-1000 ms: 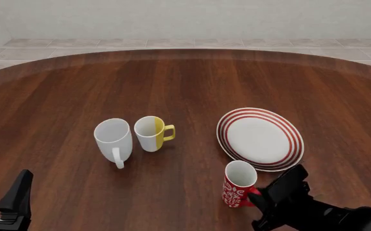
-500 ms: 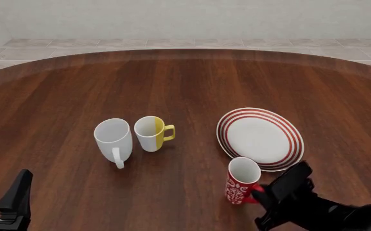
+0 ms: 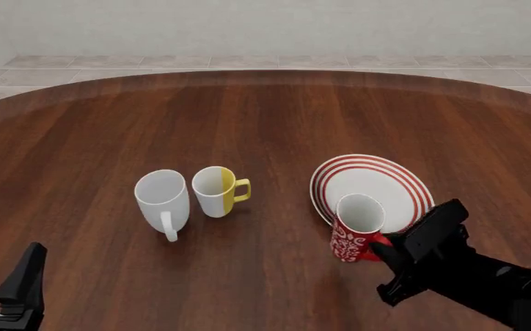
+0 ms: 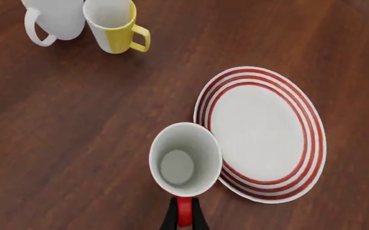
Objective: Pick up the red mug and put it on the plate
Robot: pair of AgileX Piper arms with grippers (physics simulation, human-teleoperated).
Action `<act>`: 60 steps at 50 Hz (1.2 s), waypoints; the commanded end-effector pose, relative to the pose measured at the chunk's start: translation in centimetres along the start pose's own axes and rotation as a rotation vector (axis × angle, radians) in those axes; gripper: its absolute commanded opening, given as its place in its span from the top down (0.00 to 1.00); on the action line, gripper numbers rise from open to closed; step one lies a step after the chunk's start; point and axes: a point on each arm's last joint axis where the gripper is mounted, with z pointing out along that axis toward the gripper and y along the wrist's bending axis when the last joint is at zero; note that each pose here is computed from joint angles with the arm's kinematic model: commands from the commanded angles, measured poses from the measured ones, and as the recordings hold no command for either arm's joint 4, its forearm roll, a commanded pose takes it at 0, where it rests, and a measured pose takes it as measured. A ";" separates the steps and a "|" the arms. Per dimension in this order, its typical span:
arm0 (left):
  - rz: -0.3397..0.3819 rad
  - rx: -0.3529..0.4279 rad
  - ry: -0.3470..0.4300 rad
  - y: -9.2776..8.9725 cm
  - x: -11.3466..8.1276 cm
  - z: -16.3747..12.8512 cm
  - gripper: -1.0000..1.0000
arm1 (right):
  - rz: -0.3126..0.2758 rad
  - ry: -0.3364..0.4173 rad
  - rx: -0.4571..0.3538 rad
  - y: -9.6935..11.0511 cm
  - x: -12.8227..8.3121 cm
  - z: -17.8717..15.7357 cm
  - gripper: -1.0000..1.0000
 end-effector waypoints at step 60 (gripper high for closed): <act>0.006 0.002 0.000 0.0 -0.1 0.0 0.00 | 0.084 -0.110 0.288 -7.5 -5.0 -1.5 1.00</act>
